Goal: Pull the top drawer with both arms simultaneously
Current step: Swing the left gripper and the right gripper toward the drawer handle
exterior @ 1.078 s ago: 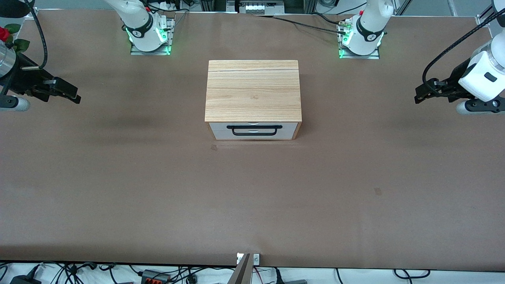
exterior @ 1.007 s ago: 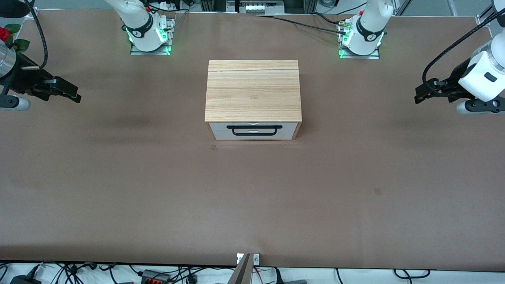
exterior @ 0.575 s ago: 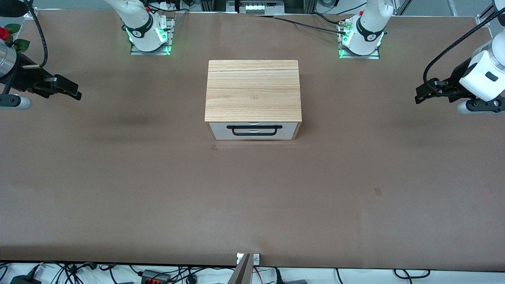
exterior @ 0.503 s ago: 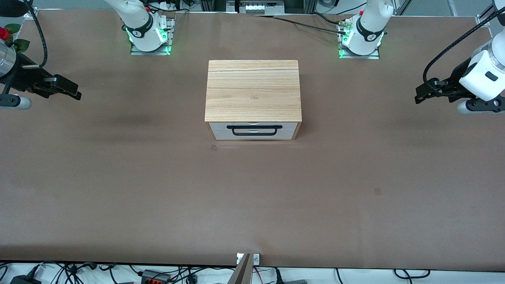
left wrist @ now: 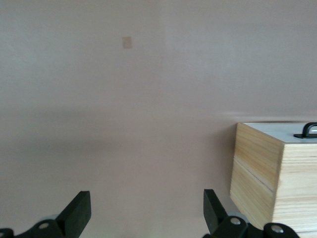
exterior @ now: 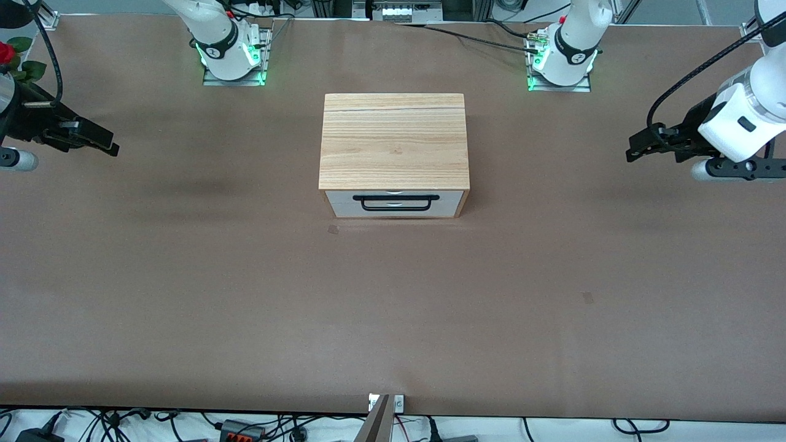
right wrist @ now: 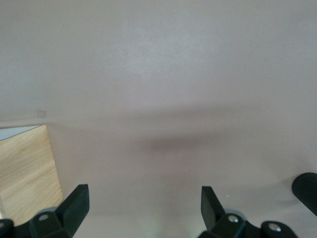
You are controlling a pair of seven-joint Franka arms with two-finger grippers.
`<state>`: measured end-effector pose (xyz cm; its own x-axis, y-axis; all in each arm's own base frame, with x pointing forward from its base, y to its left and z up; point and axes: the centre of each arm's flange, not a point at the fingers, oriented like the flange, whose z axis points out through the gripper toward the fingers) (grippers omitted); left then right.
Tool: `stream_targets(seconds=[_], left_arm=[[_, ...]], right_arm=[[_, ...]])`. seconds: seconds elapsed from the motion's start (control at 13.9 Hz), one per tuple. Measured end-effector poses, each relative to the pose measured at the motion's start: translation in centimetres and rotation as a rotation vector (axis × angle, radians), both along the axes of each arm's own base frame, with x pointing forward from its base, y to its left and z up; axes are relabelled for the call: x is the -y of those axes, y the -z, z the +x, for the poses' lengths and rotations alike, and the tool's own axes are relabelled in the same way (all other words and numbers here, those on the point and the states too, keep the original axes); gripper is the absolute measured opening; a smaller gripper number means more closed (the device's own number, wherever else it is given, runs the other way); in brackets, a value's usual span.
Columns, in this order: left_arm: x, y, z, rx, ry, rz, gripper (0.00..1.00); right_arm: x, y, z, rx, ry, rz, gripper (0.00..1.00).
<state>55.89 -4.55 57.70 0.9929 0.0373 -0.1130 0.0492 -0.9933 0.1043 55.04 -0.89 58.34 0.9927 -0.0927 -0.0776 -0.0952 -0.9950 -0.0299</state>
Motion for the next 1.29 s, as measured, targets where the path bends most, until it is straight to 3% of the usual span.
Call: stream_targets(seconds=[0.43, 0.79, 0.86, 1.01, 1.29], left_arm=[[2.8, 5.1, 2.9, -0.092, -0.008, -0.159, 1.00], [5.6, 9.9, 5.7, -0.134, -0.030, -0.282, 1.00], [6.3, 10.8, 6.1, -0.139, -0.043, -0.325, 1.00], [7.5, 13.0, 7.3, -0.123, -0.015, -0.433, 1.00], [9.4, 20.2, 9.3, -0.102, 0.075, -0.736, 1.00]], right_arm=[[-0.5, 0.1, 0.0, -0.003, -0.009, 0.000, 1.00], [-4.3, 4.8, 1.8, -0.085, -0.068, 0.026, 1.00], [-6.4, 6.5, 2.3, -0.118, -0.084, 0.079, 1.00], [-10.3, 10.5, 3.4, -0.190, -0.077, 0.253, 1.00], [-13.9, 17.6, 5.7, -0.276, -0.003, 0.547, 1.00]])
